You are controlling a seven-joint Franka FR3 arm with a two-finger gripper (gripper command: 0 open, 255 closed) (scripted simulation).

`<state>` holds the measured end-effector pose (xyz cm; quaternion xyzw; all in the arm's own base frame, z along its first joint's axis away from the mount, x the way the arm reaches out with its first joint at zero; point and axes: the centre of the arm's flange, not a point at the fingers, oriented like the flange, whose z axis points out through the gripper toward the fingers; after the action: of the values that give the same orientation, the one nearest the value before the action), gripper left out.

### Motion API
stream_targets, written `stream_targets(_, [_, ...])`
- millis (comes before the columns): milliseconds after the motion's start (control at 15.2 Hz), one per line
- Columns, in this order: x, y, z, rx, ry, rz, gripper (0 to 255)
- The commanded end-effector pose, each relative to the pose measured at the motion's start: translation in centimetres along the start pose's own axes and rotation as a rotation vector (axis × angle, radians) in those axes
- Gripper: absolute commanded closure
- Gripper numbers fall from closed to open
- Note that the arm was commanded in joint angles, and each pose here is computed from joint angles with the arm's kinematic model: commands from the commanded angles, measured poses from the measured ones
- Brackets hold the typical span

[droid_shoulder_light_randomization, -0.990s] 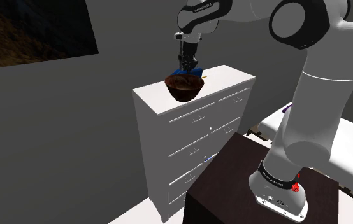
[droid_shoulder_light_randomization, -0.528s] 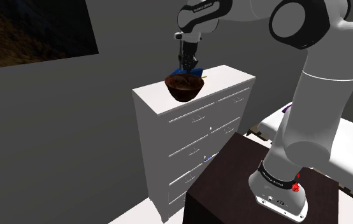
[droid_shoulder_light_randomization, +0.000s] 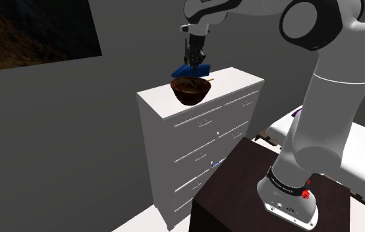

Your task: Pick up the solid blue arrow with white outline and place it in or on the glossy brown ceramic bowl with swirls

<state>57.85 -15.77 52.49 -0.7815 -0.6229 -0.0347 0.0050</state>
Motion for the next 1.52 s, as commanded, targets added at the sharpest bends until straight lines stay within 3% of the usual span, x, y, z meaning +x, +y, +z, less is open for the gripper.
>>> stream_targets(0, [0.1,0.0,-1.2,0.0,0.0,0.0,255])
stream_targets(1452, [0.8,0.4,-12.7,0.0,0.0,0.0,255])
